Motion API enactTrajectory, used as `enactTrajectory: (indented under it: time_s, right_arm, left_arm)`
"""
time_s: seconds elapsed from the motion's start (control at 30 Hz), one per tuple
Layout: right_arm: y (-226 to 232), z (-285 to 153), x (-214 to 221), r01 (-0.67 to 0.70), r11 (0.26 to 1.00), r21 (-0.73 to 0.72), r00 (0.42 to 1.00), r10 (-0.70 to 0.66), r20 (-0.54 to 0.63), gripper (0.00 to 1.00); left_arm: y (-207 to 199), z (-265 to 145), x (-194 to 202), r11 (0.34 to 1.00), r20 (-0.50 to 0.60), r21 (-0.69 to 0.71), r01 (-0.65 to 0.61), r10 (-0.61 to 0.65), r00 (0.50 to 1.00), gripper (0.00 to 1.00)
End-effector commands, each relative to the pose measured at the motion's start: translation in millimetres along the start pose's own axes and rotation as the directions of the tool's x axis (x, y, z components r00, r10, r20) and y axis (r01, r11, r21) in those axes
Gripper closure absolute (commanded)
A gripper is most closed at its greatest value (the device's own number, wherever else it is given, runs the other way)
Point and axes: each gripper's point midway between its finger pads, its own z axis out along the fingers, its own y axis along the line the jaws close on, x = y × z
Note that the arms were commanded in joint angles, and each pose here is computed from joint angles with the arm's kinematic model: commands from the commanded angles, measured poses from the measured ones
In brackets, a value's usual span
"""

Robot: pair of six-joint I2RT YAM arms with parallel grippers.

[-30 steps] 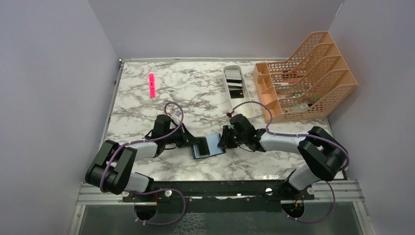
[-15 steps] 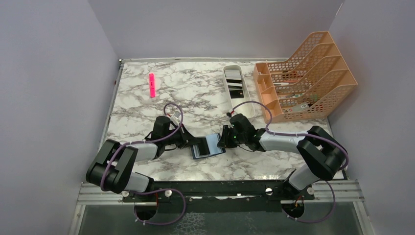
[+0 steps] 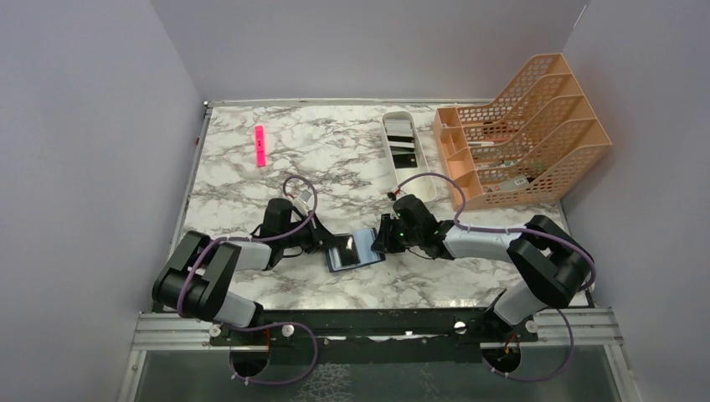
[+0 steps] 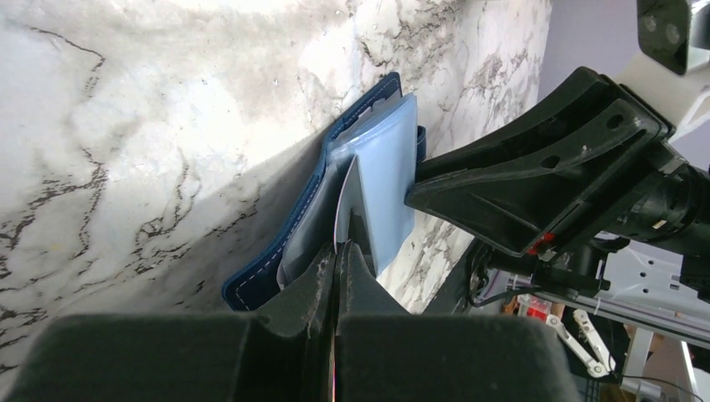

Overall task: Put the credit cards into the card holder
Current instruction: Insert the credit card into the card holder.

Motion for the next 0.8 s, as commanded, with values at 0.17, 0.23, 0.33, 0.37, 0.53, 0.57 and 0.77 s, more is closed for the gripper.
enactTrajectory:
  time_s: [0.17, 0.23, 0.33, 0.37, 0.53, 0.57, 0.77]
  right_arm:
    - [-33, 3, 34, 0.013, 0.994, 0.108, 0.996, -0.004, -0.090, 0.77]
    - [-33, 3, 34, 0.012, 0.994, 0.108, 0.996, -0.002, -0.090, 0.77]
    - [-33, 4, 34, 0.007, 0.994, 0.107, 0.996, 0.003, -0.088, 0.77]
    - [-33, 4, 34, 0.004, 0.994, 0.106, 0.996, 0.006, -0.089, 0.77]
    - [-27, 3, 32, -0.016, 0.996, 0.085, 0.997, 0.023, -0.079, 0.75]
    - [-26, 3, 32, -0.020, 0.997, 0.080, 0.997, 0.027, -0.078, 0.74]
    - [-20, 2, 30, -0.040, 0.998, 0.054, 0.997, 0.044, -0.064, 0.73]
  left_arm:
    - [9, 7, 3, 0.999, -0.041, 0.005, -0.054, 0.054, 0.998, 1.00]
    - [7, 6, 2, 0.999, -0.035, 0.007, -0.044, 0.044, 0.998, 1.00]
    - [7, 4, -1, 1.000, 0.003, -0.005, -0.013, 0.013, 1.000, 1.00]
    - [7, 3, -1, 1.000, 0.017, -0.008, -0.002, 0.003, 1.000, 1.00]
    - [5, 3, -2, 1.000, 0.030, -0.002, 0.003, -0.003, 1.000, 1.00]
    - [7, 4, -1, 1.000, 0.026, -0.006, 0.009, -0.009, 1.000, 1.00]
    - [10, 8, 0, 1.000, 0.032, -0.026, 0.013, -0.013, 0.999, 0.96]
